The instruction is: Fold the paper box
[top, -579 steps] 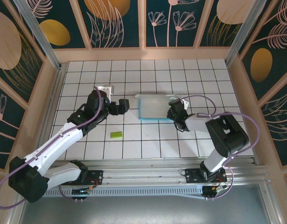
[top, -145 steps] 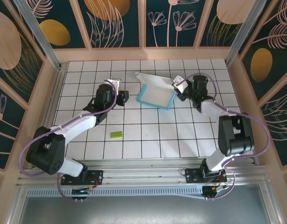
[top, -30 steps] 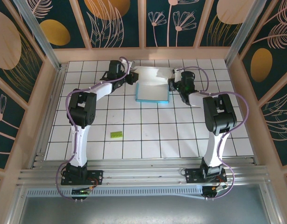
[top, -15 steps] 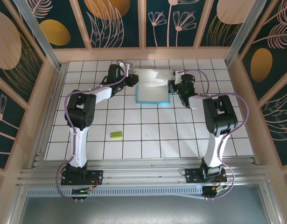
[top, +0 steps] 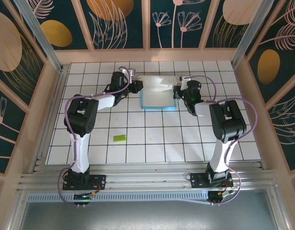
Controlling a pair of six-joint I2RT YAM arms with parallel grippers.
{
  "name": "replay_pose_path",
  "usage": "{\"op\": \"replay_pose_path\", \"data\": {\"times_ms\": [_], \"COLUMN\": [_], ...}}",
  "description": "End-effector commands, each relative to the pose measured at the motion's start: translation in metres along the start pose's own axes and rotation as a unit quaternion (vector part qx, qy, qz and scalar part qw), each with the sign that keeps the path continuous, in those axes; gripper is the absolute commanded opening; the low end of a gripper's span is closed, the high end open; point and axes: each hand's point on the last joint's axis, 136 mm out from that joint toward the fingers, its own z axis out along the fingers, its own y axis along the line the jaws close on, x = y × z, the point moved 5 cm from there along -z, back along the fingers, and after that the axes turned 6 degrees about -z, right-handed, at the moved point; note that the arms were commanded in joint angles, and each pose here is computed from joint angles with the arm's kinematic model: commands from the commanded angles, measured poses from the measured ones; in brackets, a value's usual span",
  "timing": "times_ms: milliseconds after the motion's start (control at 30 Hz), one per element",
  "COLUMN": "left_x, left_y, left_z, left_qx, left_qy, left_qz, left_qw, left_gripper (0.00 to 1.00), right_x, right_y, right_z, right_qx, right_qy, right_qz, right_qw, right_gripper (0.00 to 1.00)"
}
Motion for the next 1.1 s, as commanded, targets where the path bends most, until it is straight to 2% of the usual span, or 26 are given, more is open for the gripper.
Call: {"op": "replay_pose_path", "data": {"times_ms": [0, 267, 767, 1000, 1067], "left_x": [0.034, 0.039, 0.044, 0.053, 0.056], "left_y": [-0.014, -0.014, -0.028, -0.033, -0.033], "left_z": [0.001, -0.002, 0.005, 0.009, 0.007], "left_qx": [0.025, 0.021, 0.052, 0.037, 0.035], "left_qy": [0.052, 0.042, 0.036, 0.046, 0.041], "left_qz": [-0.038, -0.049, -0.133, -0.123, -0.116], "left_qw": [0.998, 0.998, 0.989, 0.991, 0.992], "left_gripper": [0.2, 0.21, 0.23, 0.22, 0.25], "right_x": [0.035, 0.044, 0.042, 0.044, 0.043], "right_y": [0.02, 0.02, 0.025, 0.026, 0.026], "right_z": [-0.005, -0.011, -0.026, -0.026, -0.027], "right_qx": [-0.028, -0.021, -0.036, -0.042, -0.041], "right_qy": [0.06, 0.053, 0.018, 0.021, 0.019], "right_qz": [0.021, 0.039, 0.064, 0.059, 0.056], "right_qw": [0.998, 0.998, 0.997, 0.997, 0.997], "right_gripper": [0.05, 0.04, 0.04, 0.03, 0.03]}}
